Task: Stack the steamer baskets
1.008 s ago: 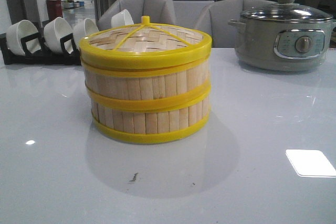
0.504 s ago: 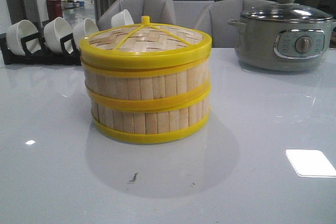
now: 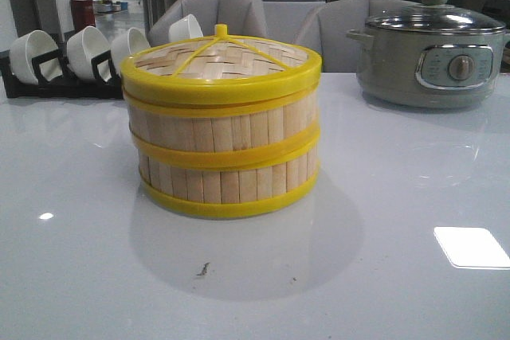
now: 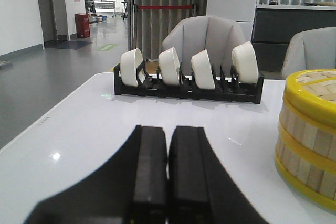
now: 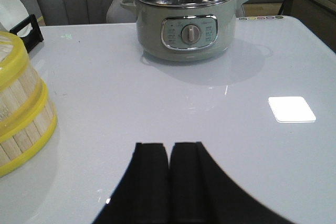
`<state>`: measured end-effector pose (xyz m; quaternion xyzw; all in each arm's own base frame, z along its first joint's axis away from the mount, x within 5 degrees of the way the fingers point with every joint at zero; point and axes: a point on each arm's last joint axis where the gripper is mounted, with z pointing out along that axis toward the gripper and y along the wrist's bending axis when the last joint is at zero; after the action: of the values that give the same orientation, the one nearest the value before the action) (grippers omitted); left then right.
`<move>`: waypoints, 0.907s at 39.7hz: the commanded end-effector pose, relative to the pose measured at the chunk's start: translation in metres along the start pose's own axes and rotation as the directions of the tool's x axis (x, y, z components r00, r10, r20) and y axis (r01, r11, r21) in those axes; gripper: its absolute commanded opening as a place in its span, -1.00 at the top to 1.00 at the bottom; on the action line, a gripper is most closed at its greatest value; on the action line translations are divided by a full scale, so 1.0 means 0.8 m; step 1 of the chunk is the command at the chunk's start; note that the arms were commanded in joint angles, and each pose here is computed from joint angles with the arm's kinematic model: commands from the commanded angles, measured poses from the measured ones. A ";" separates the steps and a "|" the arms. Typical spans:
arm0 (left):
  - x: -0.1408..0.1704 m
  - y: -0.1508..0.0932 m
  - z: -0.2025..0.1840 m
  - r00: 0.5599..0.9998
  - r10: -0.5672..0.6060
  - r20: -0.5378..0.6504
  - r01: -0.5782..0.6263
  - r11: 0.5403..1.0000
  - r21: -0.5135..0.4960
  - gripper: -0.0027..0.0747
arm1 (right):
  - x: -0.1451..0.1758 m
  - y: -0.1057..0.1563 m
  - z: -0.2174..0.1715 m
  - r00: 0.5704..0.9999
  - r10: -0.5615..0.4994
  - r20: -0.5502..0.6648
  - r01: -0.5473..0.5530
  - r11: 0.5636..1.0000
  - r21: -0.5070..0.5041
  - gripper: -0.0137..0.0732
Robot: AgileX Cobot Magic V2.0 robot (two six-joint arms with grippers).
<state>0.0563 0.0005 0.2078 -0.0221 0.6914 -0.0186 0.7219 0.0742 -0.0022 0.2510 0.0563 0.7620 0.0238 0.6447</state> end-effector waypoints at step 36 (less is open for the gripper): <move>-0.011 -0.001 -0.002 0.995 -0.004 0.102 0.003 1.000 0.009 0.72 | 0.049 -0.009 -0.018 0.946 -0.074 0.316 0.070 0.997 0.025 0.57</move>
<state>0.0562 0.0004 0.2080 -0.0221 0.6906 -0.0187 0.7226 0.0567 -0.0036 0.2011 0.0431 0.6915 -0.0020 0.7211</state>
